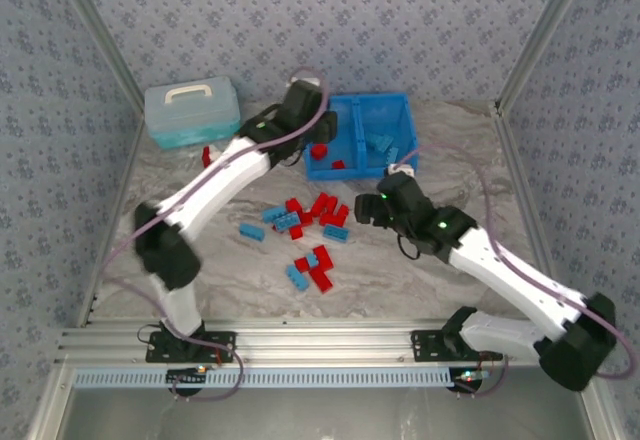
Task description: Sort the legos into containers by color
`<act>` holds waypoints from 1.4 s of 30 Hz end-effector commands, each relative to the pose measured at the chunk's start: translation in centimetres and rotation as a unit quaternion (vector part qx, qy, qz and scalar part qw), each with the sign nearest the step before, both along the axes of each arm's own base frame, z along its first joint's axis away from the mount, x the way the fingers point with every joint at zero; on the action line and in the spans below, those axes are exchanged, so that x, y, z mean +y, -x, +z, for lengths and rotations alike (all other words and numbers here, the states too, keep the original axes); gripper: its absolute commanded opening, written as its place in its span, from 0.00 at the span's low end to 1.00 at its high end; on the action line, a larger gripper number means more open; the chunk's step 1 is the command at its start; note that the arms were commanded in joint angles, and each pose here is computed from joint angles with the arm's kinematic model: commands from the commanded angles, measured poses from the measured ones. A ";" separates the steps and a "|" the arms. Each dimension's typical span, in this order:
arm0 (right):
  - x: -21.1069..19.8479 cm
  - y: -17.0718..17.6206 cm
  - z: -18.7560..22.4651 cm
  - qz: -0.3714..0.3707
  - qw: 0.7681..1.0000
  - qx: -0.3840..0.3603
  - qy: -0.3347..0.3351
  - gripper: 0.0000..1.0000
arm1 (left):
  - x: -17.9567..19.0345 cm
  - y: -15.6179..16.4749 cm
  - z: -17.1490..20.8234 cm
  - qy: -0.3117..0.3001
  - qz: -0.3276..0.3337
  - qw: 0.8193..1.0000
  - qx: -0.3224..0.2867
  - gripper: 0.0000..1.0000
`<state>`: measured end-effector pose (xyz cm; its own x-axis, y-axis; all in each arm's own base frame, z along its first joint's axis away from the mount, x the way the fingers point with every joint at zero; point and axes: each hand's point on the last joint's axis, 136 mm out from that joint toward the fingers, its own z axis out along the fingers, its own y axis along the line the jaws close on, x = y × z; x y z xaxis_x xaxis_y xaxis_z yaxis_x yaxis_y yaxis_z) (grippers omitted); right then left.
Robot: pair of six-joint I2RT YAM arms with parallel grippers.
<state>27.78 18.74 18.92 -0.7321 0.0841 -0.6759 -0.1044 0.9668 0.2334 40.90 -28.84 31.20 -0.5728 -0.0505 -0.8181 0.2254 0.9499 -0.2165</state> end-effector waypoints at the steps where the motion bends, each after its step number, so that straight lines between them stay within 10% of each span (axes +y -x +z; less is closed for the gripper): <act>1: 2.5 -1.6 -2.8 -0.007 0.999 0.035 -0.036 0.87 | 1.2 3.7 0.4 0.007 -0.057 0.998 -0.030 0.67; 14: 6.8 -7.8 -12.5 -0.020 0.989 0.138 -0.047 0.69 | 9.3 15.5 -6.4 -0.016 -0.106 0.994 0.023 0.83; 29: 4.9 -6.8 -17.3 -0.056 0.982 0.178 0.006 0.37 | 9.1 14.6 -7.0 -0.024 -0.093 0.995 0.028 0.89; 42: 5.3 -6.9 -15.3 -0.030 0.986 0.161 0.015 0.46 | 7.9 13.9 -6.9 -0.004 -0.096 0.995 0.032 0.90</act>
<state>34.69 24.49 3.45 -0.9025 0.1315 -0.4101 0.0308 0.9695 0.2430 26.50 -20.17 22.17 -0.6488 0.1087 -0.7531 0.3776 0.9053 -0.1946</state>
